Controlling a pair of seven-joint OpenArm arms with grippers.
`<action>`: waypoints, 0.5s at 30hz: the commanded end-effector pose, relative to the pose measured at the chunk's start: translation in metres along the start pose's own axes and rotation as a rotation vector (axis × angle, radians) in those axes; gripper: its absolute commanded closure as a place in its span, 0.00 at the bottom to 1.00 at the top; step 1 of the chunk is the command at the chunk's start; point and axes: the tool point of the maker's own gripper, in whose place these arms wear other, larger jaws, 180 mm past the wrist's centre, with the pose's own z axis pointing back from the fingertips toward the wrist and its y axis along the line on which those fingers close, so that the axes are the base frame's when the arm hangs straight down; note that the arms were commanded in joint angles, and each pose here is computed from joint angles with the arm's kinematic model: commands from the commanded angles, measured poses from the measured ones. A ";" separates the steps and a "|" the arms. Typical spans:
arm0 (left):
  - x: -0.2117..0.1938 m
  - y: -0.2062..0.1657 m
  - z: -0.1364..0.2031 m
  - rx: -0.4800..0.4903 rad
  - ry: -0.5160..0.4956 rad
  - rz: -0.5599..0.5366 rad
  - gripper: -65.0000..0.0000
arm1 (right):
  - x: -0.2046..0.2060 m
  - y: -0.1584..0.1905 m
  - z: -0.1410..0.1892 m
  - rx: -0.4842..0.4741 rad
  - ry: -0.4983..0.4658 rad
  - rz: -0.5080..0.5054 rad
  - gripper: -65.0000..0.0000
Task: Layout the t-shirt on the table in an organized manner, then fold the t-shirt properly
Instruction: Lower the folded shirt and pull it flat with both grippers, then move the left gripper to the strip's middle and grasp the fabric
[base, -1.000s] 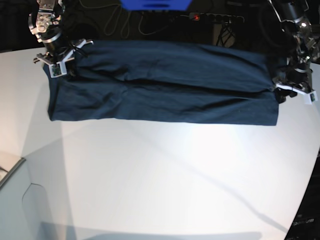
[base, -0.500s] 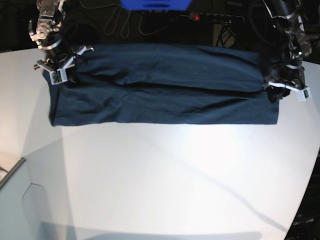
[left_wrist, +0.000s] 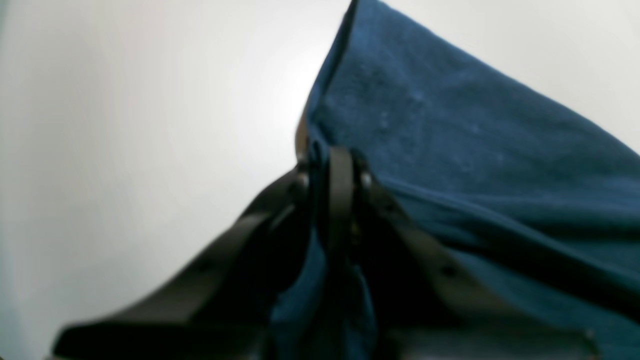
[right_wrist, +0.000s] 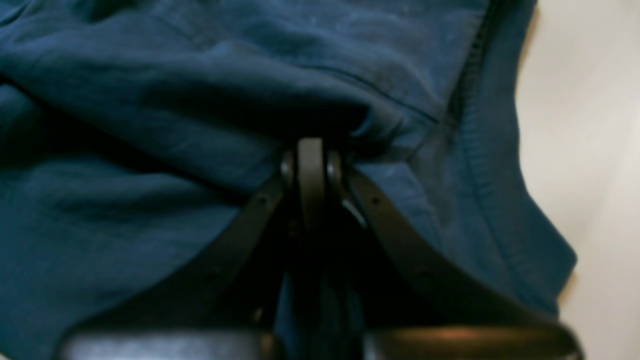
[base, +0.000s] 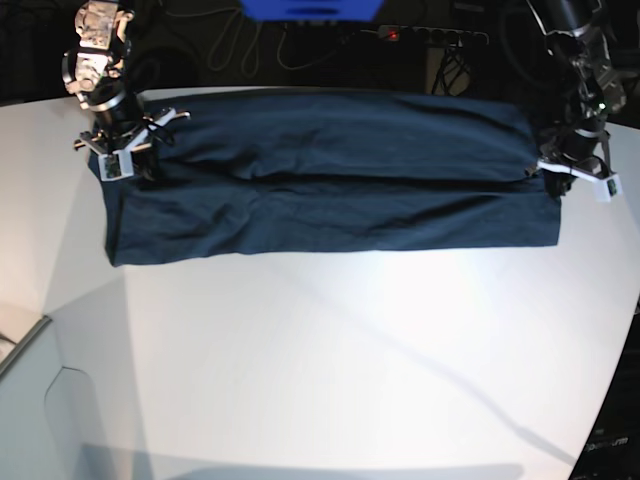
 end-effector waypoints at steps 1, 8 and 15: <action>0.031 -0.003 -0.001 -0.012 -0.081 -0.013 1.00 | -0.006 -0.003 -0.002 0.000 0.050 0.029 1.00; 0.092 -0.032 0.015 -0.095 -0.225 0.001 1.00 | -0.006 -0.002 -0.003 0.002 0.052 0.028 1.00; 0.101 -0.084 0.047 -0.191 -0.295 0.040 1.00 | -0.008 -0.001 -0.002 0.003 0.056 0.026 1.00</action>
